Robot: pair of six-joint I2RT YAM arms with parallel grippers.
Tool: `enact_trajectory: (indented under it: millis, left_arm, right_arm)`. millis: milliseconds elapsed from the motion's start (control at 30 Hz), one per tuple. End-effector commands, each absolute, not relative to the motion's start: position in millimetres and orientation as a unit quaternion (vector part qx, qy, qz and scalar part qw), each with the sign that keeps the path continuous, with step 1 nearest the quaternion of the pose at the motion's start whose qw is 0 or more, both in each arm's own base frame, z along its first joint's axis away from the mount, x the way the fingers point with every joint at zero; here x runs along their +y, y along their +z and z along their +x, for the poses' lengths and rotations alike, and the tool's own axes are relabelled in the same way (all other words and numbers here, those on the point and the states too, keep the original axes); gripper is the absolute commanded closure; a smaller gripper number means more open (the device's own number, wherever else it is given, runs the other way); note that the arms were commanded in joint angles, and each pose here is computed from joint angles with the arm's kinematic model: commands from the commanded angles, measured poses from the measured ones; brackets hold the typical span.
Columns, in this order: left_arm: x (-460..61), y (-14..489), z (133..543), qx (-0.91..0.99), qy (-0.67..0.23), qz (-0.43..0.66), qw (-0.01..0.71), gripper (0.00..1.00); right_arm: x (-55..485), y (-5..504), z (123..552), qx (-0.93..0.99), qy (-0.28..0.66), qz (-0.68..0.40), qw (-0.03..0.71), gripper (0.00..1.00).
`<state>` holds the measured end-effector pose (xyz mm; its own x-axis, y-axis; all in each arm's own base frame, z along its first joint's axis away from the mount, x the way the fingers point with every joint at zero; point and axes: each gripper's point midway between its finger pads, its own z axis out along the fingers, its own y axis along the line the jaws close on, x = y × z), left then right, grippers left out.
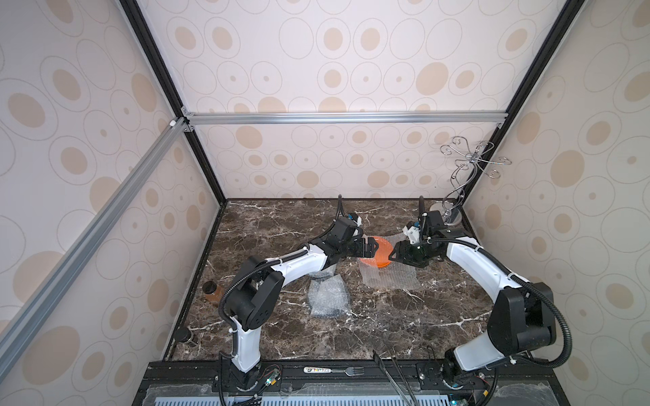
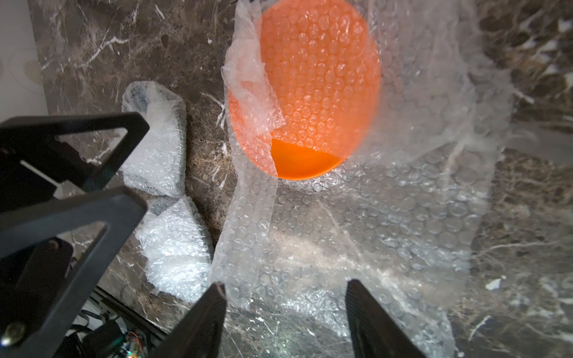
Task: Unpack dinner plates from bubble wrap
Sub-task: Unwrap the bubble wrap at the center of the board.
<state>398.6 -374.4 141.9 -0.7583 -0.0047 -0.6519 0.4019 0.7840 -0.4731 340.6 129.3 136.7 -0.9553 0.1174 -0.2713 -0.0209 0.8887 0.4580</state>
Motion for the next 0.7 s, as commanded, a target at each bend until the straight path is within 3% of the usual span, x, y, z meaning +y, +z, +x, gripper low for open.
enact_trajectory:
  millis: [0,100,267,333,667]
  left_arm:
    - [-368,132,407,0.906,-0.238,0.132,0.324,0.00]
    - [-366,121,414,0.918,-0.199,0.138,0.314,0.00]
    - [-373,114,420,0.924,-0.180,0.150,0.303,0.00]
    - [-376,109,423,0.927,-0.172,0.153,0.297,0.00]
    - [-398,96,428,0.938,-0.131,0.158,0.278,0.00]
  right_arm:
    - [130,137,344,0.961,0.240,0.023,0.134,0.20]
    - [128,135,346,0.962,0.241,0.029,0.128,0.12]
    - [115,135,349,0.955,0.262,0.059,0.127,0.09]
    - [108,136,350,0.951,0.271,0.074,0.129,0.01]
    - [92,128,336,0.954,0.266,0.091,0.109,0.01]
